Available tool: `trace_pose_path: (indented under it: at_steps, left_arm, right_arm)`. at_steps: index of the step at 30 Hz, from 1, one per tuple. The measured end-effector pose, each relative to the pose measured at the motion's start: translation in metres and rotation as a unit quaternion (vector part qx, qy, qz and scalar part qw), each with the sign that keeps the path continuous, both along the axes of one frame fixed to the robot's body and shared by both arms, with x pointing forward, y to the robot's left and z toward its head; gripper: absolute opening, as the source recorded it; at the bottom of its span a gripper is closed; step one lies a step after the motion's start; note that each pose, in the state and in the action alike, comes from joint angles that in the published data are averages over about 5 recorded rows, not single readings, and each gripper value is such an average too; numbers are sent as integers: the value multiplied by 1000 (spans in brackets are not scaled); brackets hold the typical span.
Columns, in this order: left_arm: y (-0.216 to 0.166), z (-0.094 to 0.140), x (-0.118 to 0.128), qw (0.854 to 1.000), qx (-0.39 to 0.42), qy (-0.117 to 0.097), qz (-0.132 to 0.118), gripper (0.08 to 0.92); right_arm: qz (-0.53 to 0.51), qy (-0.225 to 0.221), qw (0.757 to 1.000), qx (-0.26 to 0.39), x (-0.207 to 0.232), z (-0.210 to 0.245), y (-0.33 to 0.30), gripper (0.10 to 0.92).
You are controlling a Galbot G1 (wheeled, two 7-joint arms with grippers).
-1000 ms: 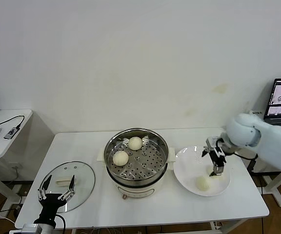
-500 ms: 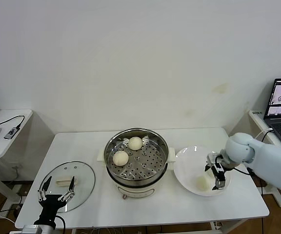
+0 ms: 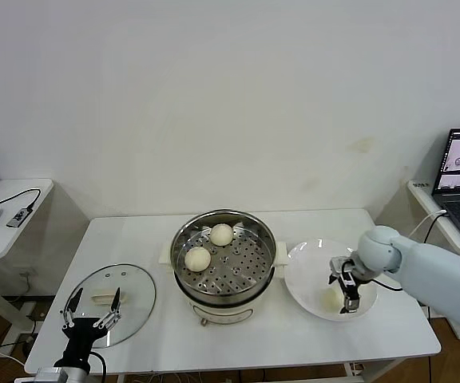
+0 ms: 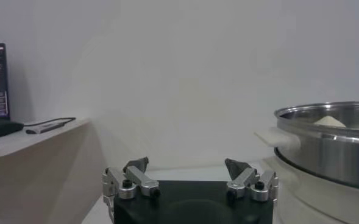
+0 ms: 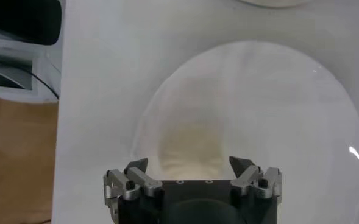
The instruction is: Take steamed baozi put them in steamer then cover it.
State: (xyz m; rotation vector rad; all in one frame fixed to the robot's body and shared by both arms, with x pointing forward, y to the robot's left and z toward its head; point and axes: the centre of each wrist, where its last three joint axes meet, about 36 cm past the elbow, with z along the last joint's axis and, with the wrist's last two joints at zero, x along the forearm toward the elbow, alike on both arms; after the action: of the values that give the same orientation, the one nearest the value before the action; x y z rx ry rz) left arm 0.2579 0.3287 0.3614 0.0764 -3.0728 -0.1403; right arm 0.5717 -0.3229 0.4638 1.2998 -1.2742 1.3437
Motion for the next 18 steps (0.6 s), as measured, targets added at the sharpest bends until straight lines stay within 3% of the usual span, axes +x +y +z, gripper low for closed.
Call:
trace_pose_path:
  at_steps: [7, 18]
  left_arm:
    - [-1, 0, 0, 1000, -1, -1, 0, 823]
    - [0, 0, 1, 1000, -1, -3, 2, 823]
  right_arm:
    - [0, 3, 1000, -2, 3, -9, 5, 807]
    - [-1, 0, 1000, -2, 7, -10, 6, 662]
